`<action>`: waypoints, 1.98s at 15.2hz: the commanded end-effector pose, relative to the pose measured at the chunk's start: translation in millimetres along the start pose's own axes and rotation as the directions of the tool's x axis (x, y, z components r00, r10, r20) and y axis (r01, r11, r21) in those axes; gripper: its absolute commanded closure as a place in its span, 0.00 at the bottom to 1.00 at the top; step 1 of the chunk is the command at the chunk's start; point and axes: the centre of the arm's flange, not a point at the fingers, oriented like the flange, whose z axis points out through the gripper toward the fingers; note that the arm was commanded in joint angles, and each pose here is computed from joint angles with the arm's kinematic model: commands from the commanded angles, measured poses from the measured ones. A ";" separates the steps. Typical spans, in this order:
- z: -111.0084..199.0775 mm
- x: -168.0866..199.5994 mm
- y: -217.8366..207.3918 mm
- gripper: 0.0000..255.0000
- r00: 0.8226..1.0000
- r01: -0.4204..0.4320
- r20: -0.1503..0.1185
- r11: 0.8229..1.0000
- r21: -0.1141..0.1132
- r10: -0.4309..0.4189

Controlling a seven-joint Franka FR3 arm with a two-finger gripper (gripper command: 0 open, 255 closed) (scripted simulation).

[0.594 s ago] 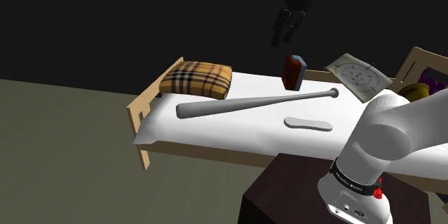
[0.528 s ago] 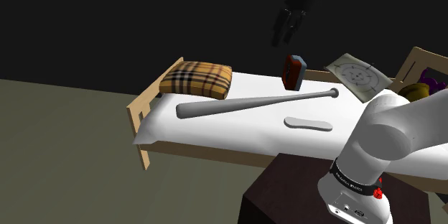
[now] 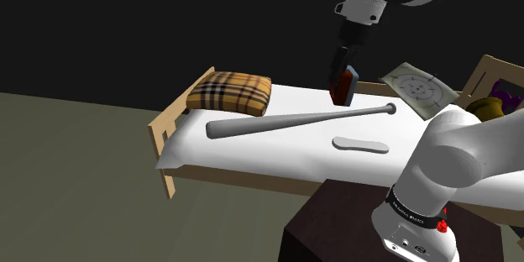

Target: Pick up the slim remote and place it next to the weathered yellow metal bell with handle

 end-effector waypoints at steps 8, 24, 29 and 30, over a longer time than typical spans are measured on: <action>92.0 -40.2 52.5 0.00 0.982 0.160 0.099 0.987 0.006 -0.159; 238.1 -109.8 153.9 0.00 0.875 0.410 0.259 0.910 0.051 -0.409; 263.6 -116.6 155.5 0.00 0.875 0.410 0.259 0.910 0.051 -0.409; 268.6 -117.9 155.8 0.00 0.875 0.410 0.259 0.910 0.051 -0.409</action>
